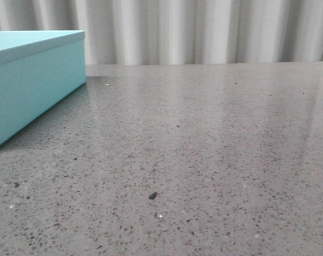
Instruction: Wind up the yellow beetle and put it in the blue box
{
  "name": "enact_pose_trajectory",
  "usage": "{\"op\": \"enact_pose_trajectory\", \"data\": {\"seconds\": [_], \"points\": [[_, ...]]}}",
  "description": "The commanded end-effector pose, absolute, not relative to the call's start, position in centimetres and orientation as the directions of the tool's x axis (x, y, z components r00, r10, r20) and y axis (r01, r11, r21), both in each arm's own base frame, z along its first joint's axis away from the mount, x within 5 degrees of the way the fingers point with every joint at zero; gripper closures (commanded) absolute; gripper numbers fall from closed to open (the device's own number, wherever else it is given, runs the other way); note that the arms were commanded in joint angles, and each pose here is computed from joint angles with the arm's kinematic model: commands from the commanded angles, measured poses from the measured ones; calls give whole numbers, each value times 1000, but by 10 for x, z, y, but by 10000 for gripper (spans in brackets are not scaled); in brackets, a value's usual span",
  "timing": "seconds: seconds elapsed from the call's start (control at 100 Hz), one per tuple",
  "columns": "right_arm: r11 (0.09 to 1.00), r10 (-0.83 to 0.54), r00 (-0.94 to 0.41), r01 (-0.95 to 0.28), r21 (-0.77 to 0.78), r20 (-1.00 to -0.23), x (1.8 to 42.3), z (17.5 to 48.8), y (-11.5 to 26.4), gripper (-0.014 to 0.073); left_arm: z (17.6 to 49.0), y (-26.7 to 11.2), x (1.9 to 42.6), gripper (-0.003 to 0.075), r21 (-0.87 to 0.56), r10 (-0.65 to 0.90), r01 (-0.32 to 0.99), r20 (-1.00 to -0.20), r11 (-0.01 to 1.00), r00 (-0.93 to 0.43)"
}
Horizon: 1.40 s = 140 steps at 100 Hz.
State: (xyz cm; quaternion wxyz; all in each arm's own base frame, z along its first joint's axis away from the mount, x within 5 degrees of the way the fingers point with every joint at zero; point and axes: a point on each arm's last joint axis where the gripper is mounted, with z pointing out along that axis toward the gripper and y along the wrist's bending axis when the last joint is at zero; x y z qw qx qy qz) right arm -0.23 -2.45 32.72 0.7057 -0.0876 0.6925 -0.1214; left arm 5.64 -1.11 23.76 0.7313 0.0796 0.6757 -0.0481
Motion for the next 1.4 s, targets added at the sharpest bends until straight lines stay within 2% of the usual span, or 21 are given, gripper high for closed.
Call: {"op": "enact_pose_trajectory", "data": {"seconds": [0.0,0.27,0.55,1.389], "points": [[950,-310,104,74,-304,-945,-9,339,-25,649,244,-8,53,741,-82,-111,176,-981,981,161],[950,-310,104,74,-304,-945,-9,339,-25,649,203,-10,54,741,-279,-277,173,-960,945,-33],[950,-310,104,74,-304,-945,-9,339,-25,649,178,-11,51,741,-283,-245,120,-933,951,-263],[950,-310,104,74,-304,-945,-9,339,-25,649,179,-11,52,741,-284,-246,122,-935,951,-255]]}}
